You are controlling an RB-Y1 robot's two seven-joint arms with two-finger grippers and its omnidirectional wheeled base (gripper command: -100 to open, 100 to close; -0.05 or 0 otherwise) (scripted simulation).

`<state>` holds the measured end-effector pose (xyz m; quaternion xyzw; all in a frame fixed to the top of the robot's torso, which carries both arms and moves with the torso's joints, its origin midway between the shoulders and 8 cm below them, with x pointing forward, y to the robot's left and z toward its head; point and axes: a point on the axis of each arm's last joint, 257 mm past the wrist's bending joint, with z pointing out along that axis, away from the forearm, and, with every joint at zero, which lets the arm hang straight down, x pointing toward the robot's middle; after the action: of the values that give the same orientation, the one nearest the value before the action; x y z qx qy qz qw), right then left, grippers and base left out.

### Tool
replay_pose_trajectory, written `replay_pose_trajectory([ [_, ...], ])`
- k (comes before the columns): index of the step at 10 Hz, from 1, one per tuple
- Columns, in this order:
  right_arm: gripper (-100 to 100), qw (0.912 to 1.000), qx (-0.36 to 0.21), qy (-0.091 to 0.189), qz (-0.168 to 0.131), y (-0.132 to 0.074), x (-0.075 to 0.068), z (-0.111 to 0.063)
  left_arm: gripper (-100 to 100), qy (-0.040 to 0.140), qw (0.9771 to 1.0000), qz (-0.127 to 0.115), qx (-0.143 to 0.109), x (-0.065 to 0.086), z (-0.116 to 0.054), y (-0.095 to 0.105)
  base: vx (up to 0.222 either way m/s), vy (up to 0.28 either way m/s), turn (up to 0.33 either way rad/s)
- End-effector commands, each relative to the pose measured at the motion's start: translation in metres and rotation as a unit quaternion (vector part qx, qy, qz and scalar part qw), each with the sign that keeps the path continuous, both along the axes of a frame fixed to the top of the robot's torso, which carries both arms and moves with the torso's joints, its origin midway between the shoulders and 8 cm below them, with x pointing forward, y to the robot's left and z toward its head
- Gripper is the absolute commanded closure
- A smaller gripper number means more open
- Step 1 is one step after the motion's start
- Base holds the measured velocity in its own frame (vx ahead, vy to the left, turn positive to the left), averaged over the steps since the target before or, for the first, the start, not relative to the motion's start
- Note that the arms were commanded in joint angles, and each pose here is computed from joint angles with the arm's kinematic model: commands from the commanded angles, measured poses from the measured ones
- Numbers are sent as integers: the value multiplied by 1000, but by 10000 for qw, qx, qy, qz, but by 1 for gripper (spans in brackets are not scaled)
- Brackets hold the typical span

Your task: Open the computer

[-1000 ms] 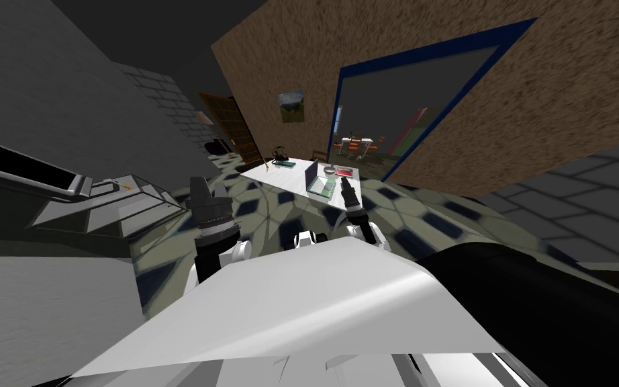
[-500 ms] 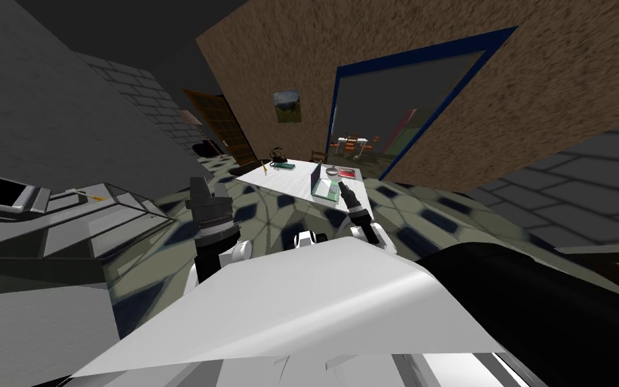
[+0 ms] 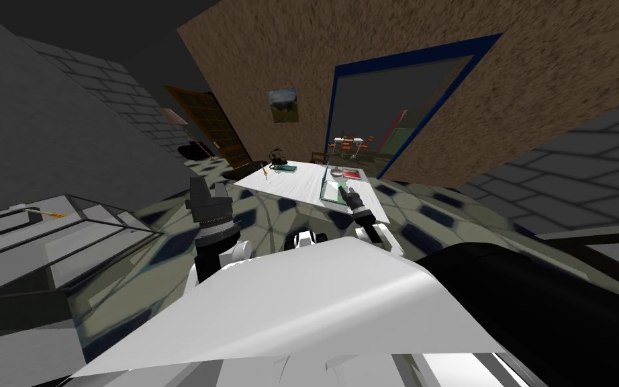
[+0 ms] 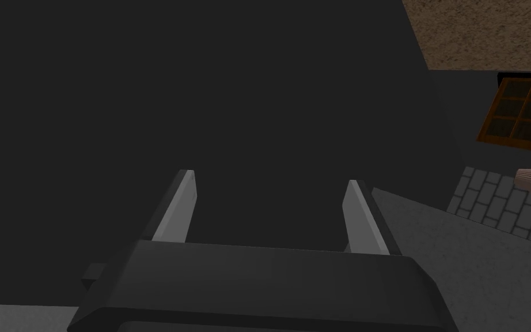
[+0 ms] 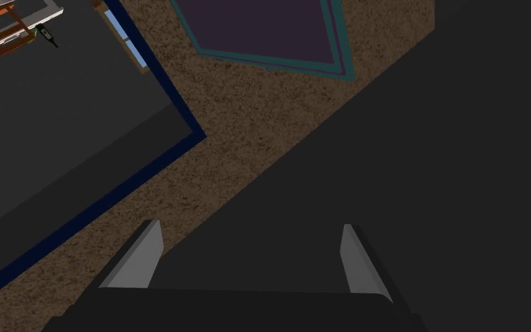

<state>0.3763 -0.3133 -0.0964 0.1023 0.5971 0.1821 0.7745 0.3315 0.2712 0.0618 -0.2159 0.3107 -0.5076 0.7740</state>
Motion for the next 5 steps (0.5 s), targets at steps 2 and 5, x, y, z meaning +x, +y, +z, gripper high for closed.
replay_pose_trajectory([
  [2, -100, 9900, -1225, 457, -537, -33, -2, -24, 0, 0, 10000, 0, 0, 0, 0, 0, 163, 218, -122],
  [5, -100, 9668, -2230, 825, -935, -63, -4, -41, 0, 0, 10000, 0, 0, 0, 0, 0, 146, 225, -142],
])
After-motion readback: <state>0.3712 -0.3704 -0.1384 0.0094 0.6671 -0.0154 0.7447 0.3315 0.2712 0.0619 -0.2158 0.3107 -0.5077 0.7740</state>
